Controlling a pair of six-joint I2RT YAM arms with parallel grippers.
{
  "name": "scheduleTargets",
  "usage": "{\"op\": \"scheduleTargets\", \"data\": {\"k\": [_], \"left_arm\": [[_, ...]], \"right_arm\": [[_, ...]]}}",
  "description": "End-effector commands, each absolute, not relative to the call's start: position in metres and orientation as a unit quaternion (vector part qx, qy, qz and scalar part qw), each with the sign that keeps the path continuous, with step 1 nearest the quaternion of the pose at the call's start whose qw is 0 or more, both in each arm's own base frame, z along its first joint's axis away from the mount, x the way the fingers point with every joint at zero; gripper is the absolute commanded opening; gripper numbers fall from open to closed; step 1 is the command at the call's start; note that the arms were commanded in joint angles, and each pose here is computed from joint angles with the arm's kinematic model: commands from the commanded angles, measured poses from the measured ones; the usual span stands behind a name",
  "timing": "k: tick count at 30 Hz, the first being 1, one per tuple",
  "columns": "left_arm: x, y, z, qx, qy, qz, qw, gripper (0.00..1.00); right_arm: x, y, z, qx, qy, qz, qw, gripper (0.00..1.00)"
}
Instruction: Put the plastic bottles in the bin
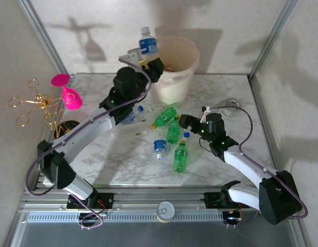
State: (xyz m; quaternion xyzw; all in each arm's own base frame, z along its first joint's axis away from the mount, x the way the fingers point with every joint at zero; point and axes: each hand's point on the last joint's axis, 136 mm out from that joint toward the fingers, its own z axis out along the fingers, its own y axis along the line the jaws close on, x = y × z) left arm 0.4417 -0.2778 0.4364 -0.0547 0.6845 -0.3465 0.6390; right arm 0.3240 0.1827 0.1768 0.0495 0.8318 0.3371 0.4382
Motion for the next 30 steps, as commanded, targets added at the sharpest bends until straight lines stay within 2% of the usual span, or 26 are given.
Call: {"op": "scheduleTargets", "data": {"k": [1, 11, 18, 21, 25, 30], "left_arm": [[0.462, -0.306, 0.428, 0.001, 0.713, -0.342, 0.612, 0.38], [0.543, -0.344, 0.371, 0.021, 0.779, -0.271, 0.565, 0.39], [0.567, -0.341, 0.349, 0.005, 0.790, -0.264, 0.552, 0.44], [0.565, -0.344, 0.353, 0.006, 0.787, -0.278, 0.551, 0.57], [0.557, -0.350, 0.376, 0.012, 0.769, -0.314, 0.556, 0.79], [0.539, -0.349, 0.417, 0.021, 0.744, -0.346, 0.571, 0.92]], "right_arm": [[0.318, 0.183, 0.181, 0.046, 0.827, 0.341, 0.445, 0.99], [0.309, 0.173, 0.180, 0.045, 0.827, 0.329, 0.454, 0.99], [0.304, 0.171, 0.176, 0.042, 0.831, 0.324, 0.450, 0.99], [0.304, 0.171, 0.175, 0.042, 0.832, 0.322, 0.450, 0.99], [0.304, 0.171, 0.171, 0.042, 0.836, 0.318, 0.444, 0.99], [0.305, 0.169, 0.163, 0.047, 0.844, 0.310, 0.436, 0.99]]}}
